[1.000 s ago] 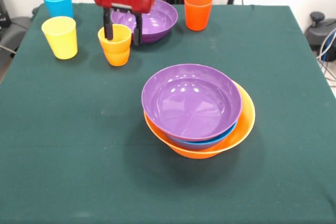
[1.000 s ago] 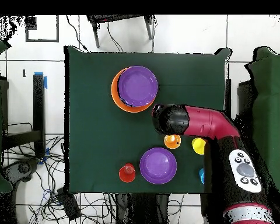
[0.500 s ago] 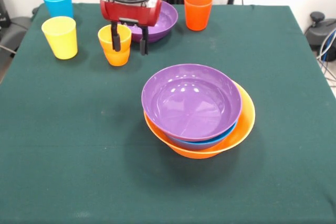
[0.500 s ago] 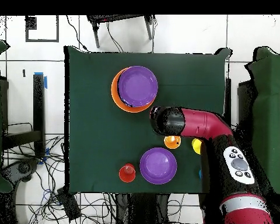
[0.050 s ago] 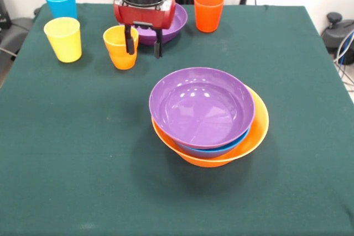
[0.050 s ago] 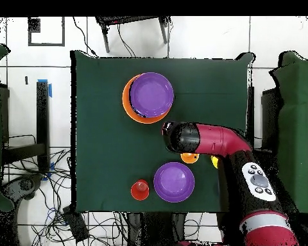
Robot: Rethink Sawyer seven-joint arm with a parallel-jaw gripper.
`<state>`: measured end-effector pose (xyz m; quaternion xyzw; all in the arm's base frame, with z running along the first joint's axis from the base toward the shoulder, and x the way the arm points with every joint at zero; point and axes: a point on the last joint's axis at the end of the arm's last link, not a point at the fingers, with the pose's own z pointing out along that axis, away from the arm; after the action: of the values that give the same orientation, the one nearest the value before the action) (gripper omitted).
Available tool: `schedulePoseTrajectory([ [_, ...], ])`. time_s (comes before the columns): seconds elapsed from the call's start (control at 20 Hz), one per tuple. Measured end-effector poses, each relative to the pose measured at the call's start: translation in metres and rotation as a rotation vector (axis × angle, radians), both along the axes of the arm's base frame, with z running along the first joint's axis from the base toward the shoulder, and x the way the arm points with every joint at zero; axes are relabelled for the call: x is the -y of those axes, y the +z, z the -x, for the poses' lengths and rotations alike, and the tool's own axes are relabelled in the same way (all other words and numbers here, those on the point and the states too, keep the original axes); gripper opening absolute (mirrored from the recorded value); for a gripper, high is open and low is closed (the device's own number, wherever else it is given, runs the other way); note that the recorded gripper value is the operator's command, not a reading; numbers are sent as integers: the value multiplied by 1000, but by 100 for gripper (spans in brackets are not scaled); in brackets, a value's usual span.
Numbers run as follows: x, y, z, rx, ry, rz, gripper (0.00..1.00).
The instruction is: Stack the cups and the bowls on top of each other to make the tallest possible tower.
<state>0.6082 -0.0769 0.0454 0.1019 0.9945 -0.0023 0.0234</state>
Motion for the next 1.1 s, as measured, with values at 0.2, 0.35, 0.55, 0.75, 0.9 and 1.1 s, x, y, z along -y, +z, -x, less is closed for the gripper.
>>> schedulePoseTrajectory([
  [0.2,-1,2,10,-13,-1,-4,100],
  [0.35,4,13,20,-16,-10,-2,100],
  [0.55,11,24,25,-11,-23,-1,100],
  [0.75,20,32,29,-4,-37,1,100],
  [0.9,25,36,30,1,-46,0,100],
  [1.1,29,34,31,-2,-55,-6,100],
])
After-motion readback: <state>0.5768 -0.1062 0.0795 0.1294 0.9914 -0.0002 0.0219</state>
